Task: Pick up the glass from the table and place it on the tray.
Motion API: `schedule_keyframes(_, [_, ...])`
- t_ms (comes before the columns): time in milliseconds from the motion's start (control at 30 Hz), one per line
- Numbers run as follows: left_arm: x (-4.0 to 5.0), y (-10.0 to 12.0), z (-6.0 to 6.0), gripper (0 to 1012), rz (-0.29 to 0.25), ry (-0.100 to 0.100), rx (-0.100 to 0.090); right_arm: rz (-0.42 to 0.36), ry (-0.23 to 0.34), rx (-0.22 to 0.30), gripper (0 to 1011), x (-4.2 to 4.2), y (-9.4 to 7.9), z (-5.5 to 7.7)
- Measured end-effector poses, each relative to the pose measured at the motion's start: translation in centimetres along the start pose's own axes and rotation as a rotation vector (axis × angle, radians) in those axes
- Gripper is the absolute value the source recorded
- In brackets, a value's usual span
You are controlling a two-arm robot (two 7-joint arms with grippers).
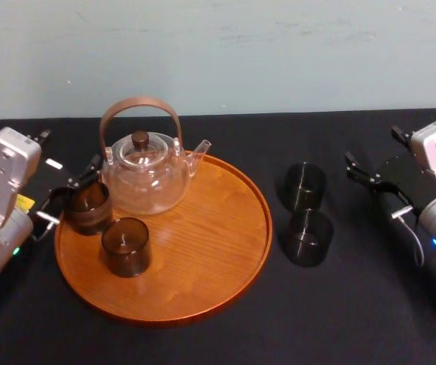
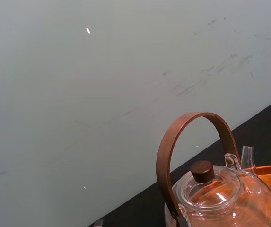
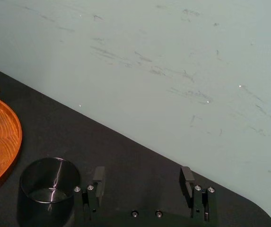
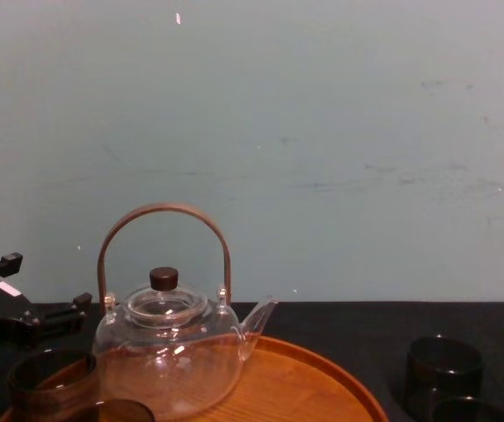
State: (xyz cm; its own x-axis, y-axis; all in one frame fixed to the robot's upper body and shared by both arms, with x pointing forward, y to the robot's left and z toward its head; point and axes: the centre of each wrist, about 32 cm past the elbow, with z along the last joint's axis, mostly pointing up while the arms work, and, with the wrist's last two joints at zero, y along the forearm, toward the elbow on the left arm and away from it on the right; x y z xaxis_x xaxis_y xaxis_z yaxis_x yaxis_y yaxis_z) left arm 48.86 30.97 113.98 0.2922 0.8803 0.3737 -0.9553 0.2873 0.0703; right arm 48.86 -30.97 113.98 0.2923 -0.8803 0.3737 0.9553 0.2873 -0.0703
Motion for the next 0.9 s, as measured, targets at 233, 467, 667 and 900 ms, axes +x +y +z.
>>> schedule_keyframes(233, [0.00, 0.00, 0.00, 1001, 0.000, 0.000, 0.000, 0.000, 0.000, 0.000, 1002, 0.00, 0.00, 0.00])
schedule_keyframes(467, [0.00, 0.00, 0.00, 1001, 0.000, 0.000, 0.000, 0.000, 0.000, 0.000, 1002, 0.00, 0.00, 0.00])
schedule_keyframes(667, [0.00, 0.00, 0.00, 1001, 0.000, 0.000, 0.000, 0.000, 0.000, 0.000, 1002, 0.00, 0.00, 0.00])
schedule_keyframes(900, [0.00, 0.00, 0.00, 1001, 0.000, 0.000, 0.000, 0.000, 0.000, 0.000, 1002, 0.00, 0.00, 0.00])
